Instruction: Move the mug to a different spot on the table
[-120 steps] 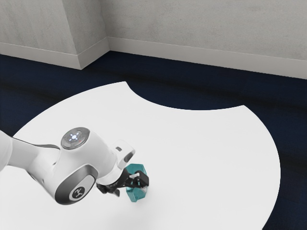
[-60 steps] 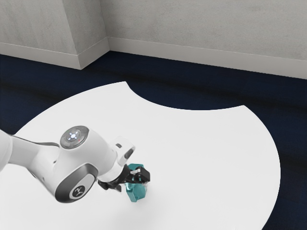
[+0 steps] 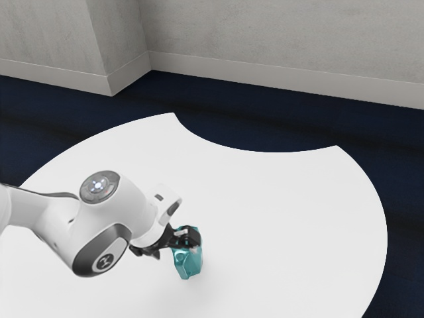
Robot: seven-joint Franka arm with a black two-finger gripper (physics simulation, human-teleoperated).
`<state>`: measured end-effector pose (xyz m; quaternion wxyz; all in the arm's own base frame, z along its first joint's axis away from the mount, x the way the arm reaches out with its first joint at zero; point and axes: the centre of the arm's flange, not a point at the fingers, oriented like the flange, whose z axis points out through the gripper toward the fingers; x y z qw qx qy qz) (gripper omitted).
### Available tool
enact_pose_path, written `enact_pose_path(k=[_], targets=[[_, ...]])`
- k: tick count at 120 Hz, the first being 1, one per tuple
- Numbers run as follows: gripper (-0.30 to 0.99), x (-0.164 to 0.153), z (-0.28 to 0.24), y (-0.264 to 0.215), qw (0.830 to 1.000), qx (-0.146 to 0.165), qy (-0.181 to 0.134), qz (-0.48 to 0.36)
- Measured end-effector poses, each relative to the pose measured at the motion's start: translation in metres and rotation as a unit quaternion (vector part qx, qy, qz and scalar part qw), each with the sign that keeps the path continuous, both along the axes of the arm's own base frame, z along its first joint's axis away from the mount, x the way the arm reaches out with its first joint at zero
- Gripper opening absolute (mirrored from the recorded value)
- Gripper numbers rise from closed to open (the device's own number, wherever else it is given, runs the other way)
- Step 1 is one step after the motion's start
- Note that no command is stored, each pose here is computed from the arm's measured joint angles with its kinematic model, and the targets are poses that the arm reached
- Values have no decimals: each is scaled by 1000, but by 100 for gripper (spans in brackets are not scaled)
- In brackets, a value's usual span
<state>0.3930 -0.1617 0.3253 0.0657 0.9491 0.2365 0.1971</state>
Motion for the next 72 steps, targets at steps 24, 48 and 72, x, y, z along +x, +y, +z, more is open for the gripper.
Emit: enact_pose_path(k=[24,48,72], targets=[[69,-3,16,9,999,36,-1,13],[69,-14,10,26,994,103,15,46],[69,-34,-19,11,991,56,53,105]])
